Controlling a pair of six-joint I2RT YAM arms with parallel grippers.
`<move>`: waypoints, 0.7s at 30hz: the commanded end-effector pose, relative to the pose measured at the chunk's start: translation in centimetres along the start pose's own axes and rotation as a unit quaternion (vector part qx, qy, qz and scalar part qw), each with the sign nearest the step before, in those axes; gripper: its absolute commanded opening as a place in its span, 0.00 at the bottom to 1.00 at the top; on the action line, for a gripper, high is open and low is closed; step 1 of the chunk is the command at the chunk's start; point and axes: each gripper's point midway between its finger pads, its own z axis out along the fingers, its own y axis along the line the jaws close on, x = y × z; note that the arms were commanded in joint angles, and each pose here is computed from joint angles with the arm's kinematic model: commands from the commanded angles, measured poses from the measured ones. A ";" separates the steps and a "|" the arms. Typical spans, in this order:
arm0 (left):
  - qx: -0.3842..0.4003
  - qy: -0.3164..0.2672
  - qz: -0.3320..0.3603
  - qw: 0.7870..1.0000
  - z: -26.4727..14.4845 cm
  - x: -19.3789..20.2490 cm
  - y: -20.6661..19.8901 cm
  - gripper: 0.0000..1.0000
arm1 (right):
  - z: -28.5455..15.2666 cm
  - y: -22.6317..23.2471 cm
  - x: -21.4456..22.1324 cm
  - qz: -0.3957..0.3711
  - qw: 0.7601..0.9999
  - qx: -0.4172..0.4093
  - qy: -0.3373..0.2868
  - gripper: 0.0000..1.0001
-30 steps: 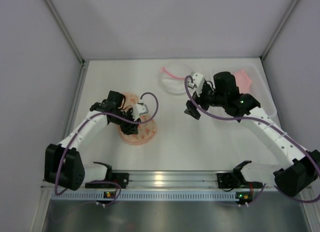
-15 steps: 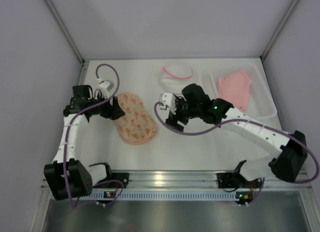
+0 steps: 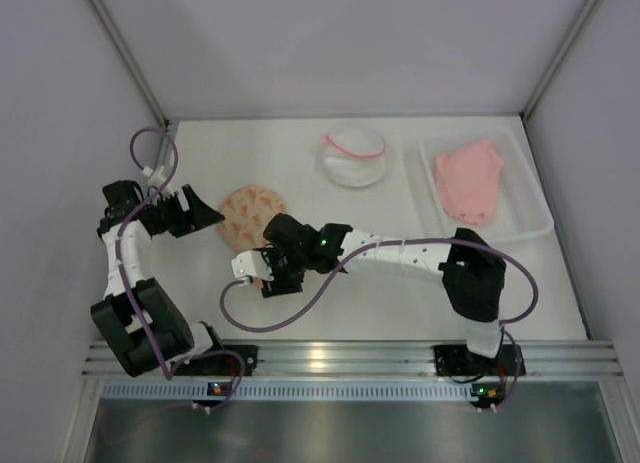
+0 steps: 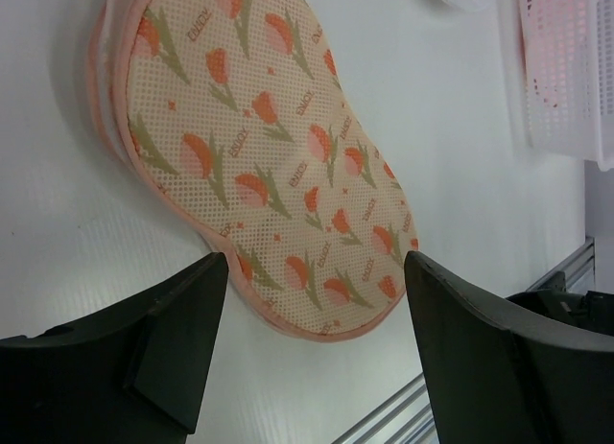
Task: Place the bra in the laundry bag and zip it closed
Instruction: Open the laundry bag at the center of the board.
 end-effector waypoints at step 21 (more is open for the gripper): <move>0.037 0.000 0.029 0.999 0.0 1.0 -0.8 0.81 | 5.4 -3.1 1.4 -0.041 0.999 0.027 0.011 0.15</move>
